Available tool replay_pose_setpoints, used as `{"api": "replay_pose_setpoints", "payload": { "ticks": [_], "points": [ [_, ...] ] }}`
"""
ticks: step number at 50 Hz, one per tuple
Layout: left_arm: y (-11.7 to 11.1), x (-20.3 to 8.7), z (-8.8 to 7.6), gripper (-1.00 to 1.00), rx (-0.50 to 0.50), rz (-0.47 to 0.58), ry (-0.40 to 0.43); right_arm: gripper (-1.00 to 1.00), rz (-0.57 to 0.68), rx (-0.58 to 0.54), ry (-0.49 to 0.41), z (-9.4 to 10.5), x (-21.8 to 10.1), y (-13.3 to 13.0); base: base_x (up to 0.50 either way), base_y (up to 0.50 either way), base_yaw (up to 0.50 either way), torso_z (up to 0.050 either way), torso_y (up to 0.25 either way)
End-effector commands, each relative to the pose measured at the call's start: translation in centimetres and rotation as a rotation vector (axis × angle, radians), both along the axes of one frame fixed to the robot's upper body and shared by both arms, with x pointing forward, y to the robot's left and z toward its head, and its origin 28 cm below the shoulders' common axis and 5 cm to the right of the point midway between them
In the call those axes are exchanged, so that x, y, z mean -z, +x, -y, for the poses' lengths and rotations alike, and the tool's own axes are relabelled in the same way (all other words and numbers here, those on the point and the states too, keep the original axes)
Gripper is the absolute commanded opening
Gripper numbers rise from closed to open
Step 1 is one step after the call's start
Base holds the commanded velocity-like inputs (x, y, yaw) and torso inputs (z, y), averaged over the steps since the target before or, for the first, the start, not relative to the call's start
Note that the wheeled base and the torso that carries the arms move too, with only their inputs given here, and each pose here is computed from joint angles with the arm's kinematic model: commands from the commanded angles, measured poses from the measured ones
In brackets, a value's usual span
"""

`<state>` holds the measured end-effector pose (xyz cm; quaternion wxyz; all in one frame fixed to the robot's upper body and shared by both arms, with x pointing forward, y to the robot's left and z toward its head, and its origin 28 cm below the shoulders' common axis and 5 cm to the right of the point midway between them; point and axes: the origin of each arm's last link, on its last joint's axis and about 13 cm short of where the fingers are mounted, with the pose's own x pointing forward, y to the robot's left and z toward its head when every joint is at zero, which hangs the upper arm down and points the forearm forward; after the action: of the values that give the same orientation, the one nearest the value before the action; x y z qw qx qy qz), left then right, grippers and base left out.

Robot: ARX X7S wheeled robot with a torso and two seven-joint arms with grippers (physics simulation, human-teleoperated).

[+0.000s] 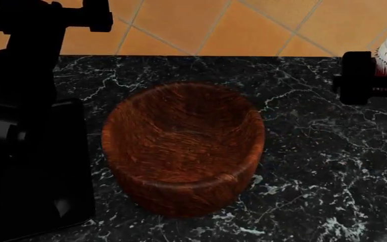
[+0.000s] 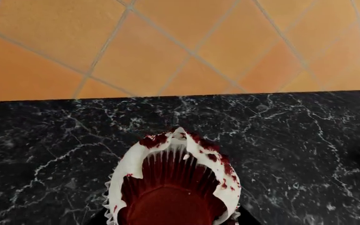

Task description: Move the fresh-baked cupcake off the tray onto the counter, and place the bowl used for mixing into the sink.

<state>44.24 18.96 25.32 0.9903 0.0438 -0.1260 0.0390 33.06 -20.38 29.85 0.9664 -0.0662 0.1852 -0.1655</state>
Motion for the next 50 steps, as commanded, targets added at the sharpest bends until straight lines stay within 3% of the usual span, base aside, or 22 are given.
{"api": "replay_pose_setpoints", "payload": {
  "ticks": [1,9,10,14,17,22,37,50],
  "points": [
    [0.0,0.3,0.0,1.00,-0.012,0.017,0.039,-1.00,0.000,0.014,-0.014,0.5,-0.2,-0.2,0.00,0.00,0.00,0.000,0.000],
    [0.0,0.3,0.0,1.00,-0.015,0.017,0.038,-1.00,0.002,0.022,-0.012,0.6,-0.1,-0.1,0.00,0.00,0.00,0.000,0.000],
    [0.0,0.2,0.0,1.00,-0.013,0.017,0.039,-1.00,-0.013,0.029,-0.043,0.7,0.2,-0.1,0.00,0.00,0.00,0.000,0.000],
    [0.0,0.3,0.0,1.00,-0.012,0.016,0.039,-1.00,0.004,0.070,0.016,1.5,1.1,-0.2,0.00,0.00,0.00,0.000,0.000],
    [0.0,0.4,0.1,1.00,-0.008,0.016,0.042,-1.00,-0.014,0.067,-0.031,1.2,2.1,0.3,0.00,0.00,0.00,0.000,0.000],
    [0.0,0.3,0.1,1.00,-0.013,0.014,0.043,-1.00,0.033,0.100,-0.020,1.2,3.1,1.0,0.00,0.00,0.00,0.000,0.000],
    [0.0,0.4,0.1,1.00,-0.003,0.005,0.056,-1.00,0.022,0.112,-0.078,1.1,7.8,3.3,0.00,0.00,0.00,0.000,0.000],
    [0.0,0.6,0.2,1.00,-0.003,0.004,0.061,-1.00,0.023,0.126,-0.037,1.0,9.5,3.9,0.00,0.00,0.00,0.000,0.000]
  ]
}}
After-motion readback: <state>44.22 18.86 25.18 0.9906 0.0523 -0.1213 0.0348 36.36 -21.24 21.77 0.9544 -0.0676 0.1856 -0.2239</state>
